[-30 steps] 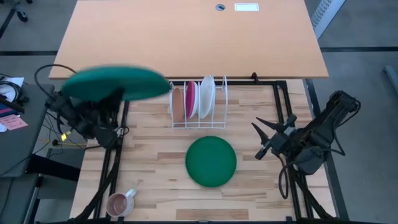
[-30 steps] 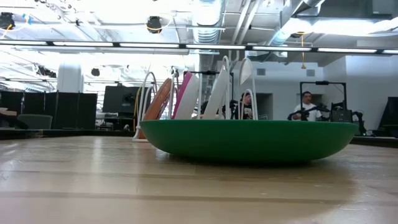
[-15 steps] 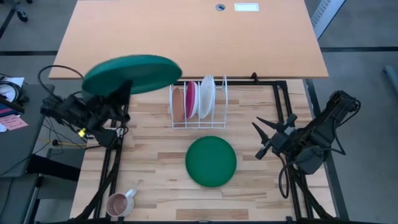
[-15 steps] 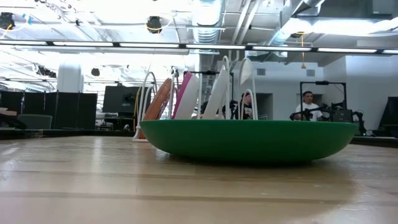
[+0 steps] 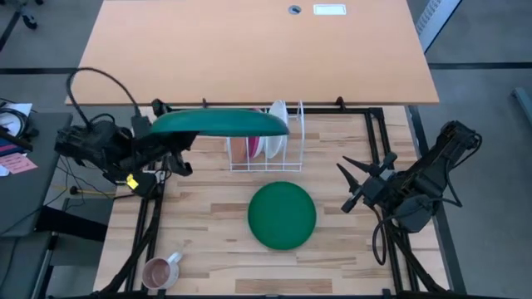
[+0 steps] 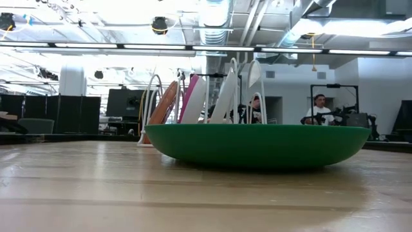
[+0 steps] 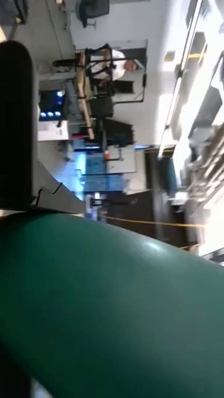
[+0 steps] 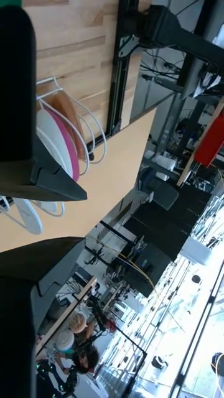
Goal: Sort dishes
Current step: Put the dark green plate in the dish rack
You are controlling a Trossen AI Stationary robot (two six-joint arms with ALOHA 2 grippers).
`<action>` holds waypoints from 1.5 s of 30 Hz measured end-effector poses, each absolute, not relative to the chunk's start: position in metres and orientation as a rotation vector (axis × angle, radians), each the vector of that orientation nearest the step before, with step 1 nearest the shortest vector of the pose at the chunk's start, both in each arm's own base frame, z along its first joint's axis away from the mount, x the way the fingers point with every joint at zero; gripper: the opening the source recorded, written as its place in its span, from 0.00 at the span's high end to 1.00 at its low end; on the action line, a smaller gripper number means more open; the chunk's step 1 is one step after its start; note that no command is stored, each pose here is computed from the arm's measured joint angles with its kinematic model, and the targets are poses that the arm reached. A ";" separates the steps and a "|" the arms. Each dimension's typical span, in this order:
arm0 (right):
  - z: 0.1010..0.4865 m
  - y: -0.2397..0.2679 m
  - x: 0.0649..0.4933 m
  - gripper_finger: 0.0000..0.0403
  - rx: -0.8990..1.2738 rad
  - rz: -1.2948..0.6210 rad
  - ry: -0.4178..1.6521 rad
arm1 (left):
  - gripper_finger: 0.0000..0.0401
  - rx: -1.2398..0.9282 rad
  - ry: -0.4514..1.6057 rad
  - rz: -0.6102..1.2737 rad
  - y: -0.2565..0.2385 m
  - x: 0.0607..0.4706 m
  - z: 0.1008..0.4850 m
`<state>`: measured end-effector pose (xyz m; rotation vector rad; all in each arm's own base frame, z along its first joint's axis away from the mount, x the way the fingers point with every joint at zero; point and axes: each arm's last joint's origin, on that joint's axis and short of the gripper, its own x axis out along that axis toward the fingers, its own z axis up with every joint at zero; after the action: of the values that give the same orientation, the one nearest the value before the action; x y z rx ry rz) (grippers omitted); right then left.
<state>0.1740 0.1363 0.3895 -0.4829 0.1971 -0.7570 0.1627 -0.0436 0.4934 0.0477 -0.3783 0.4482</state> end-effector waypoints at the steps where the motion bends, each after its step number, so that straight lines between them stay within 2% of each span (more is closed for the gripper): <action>1: 0.390 0.136 0.174 0.73 -0.483 -0.757 0.197 | 0.94 0.063 -0.349 0.442 -0.045 0.166 0.499; 4: 0.390 0.136 0.174 0.73 -0.486 -0.757 0.198 | 0.94 0.177 -0.260 0.406 -0.050 0.176 0.511; 11: 0.388 0.137 0.173 0.73 -0.506 -0.751 0.205 | 0.94 0.655 -0.089 0.339 -0.067 0.203 0.509; 15: 0.388 0.139 0.171 0.73 -0.510 -0.738 0.203 | 0.94 0.913 -0.092 0.152 -0.096 0.212 0.497; 18: 0.388 0.140 0.171 0.73 -0.515 -0.732 0.203 | 0.94 1.212 -0.053 0.021 -0.122 0.220 0.478; 22: 0.387 0.142 0.169 0.73 -0.522 -0.722 0.203 | 0.94 1.734 0.026 -0.153 -0.153 0.226 0.448; 24: 0.387 0.142 0.169 0.73 -0.523 -0.721 0.203 | 0.94 1.883 0.018 -0.232 -0.166 0.227 0.438; 28: 0.387 0.142 0.169 0.73 -0.522 -0.720 0.202 | 0.94 1.943 -0.036 -0.297 -0.189 0.230 0.428; 34: 0.387 0.142 0.169 0.73 -0.522 -0.720 0.203 | 0.94 1.973 -0.125 -0.355 -0.199 0.227 0.427; 45: 0.387 0.142 0.169 0.73 -0.525 -0.720 0.204 | 0.94 1.930 -0.100 -0.345 -0.196 0.229 0.427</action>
<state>0.1687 0.1419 0.3872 -0.5248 0.2035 -0.7202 0.2293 -0.1959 0.4271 1.9302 -0.0997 -0.3455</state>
